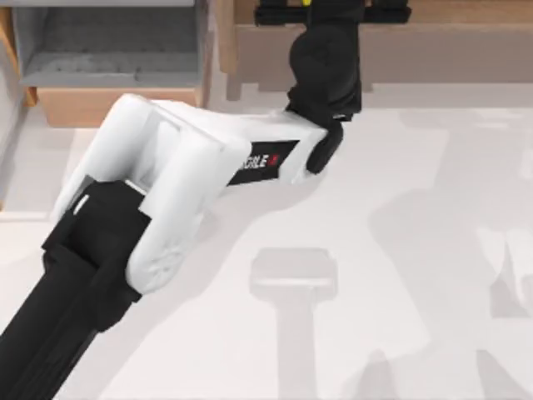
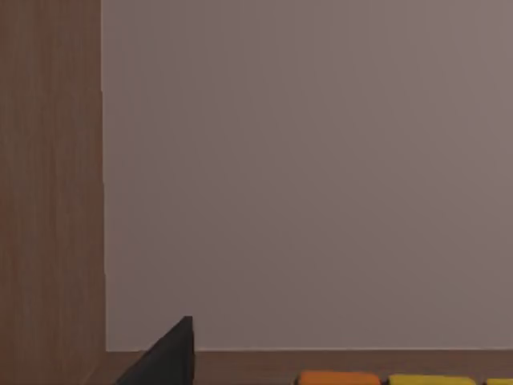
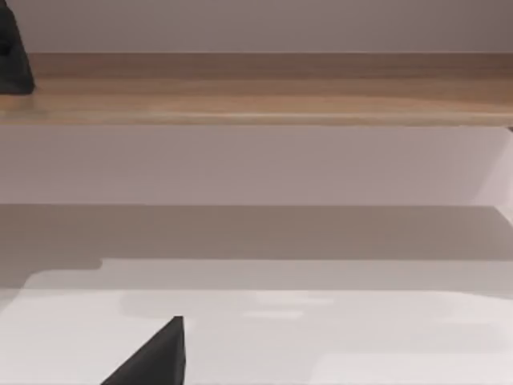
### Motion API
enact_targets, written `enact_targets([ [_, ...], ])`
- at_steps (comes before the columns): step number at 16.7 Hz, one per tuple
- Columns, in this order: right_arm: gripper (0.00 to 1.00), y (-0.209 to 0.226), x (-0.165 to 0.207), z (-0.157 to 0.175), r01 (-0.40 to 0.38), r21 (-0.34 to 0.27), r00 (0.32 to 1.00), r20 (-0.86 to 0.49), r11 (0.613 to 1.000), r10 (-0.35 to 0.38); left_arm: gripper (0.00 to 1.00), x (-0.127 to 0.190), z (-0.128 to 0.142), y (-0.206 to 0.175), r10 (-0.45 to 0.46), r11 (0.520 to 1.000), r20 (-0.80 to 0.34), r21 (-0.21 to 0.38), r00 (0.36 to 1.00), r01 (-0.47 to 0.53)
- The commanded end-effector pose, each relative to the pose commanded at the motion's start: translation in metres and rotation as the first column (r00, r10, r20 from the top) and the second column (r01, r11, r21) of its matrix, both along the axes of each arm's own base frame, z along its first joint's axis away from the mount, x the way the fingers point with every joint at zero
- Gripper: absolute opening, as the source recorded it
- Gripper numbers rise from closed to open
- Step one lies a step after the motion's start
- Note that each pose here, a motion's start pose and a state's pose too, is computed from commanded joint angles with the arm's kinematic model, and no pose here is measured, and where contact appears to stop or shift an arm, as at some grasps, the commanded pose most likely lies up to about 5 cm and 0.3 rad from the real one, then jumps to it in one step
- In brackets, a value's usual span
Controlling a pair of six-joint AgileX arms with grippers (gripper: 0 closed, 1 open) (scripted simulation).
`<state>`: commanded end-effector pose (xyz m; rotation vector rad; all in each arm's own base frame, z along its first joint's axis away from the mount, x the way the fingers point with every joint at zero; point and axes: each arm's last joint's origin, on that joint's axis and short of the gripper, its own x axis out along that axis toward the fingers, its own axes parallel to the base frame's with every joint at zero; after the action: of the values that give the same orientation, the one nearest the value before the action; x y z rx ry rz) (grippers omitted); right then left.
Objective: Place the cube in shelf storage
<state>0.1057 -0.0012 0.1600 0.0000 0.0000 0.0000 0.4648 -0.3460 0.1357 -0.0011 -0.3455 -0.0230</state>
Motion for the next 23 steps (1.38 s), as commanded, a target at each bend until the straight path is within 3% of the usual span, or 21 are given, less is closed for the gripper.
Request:
enact_targets([
  [3, 1.0, 0.0, 0.0, 0.0, 0.0, 0.0, 1.0, 0.0, 1.0, 0.0, 1.0, -0.001, 0.0, -0.001, -0.002, 1.0, 0.0, 0.0, 1.0, 0.002],
  [6, 1.0, 0.0, 0.0, 0.0, 0.0, 0.0, 1.0, 0.0, 1.0, 0.0, 1.0, -0.012, 0.023, -0.01, -0.044, 0.999, 0.054, 0.032, 0.998, 0.042],
  [9, 1.0, 0.0, 0.0, 0.0, 0.0, 0.0, 1.0, 0.0, 1.0, 0.0, 1.0, -0.035, 0.078, -0.016, -0.113, 0.988, 0.184, 0.129, 0.976, 0.09],
  [11, 1.0, 0.0, 0.0, 0.0, 0.0, 0.0, 1.0, 0.0, 1.0, 0.0, 1.0, -0.044, 0.125, -0.002, -0.12, 0.975, 0.298, 0.217, 0.947, 0.055],
  [13, 1.0, 0.0, 0.0, 0.0, 0.0, 0.0, 1.0, 0.0, 1.0, 0.0, 1.0, -0.048, 0.171, 0.028, -0.093, 0.952, 0.417, 0.304, 0.904, -0.043],
  [15, 1.0, 0.0, 0.0, 0.0, 0.0, 0.0, 1.0, 0.0, 1.0, 0.0, 1.0, -0.046, 0.212, 0.075, -0.035, 0.902, 0.53, 0.383, 0.847, -0.202],
  [17, 1.0, 0.0, 0.0, 0.0, 0.0, 0.0, 1.0, 0.0, 1.0, 0.0, 1.0, -0.044, 0.244, 0.133, 0.031, 0.806, 0.63, 0.444, 0.776, -0.392],
  [19, 1.0, 0.0, 0.0, 0.0, 0.0, 0.0, 1.0, 0.0, 1.0, 0.0, 1.0, -0.045, 0.265, 0.199, 0.087, 0.652, 0.708, 0.491, 0.701, -0.577],
  [21, 1.0, 0.0, 0.0, 0.0, 0.0, 0.0, 1.0, 0.0, 1.0, 0.0, 1.0, -0.049, 0.271, 0.267, 0.121, 0.449, 0.76, 0.532, 0.638, -0.718],
  [23, 1.0, 0.0, 0.0, 0.0, 0.0, 0.0, 1.0, 0.0, 1.0, 0.0, 1.0, -0.057, 0.261, 0.333, 0.137, 0.225, 0.779, 0.577, 0.612, -0.785],
])
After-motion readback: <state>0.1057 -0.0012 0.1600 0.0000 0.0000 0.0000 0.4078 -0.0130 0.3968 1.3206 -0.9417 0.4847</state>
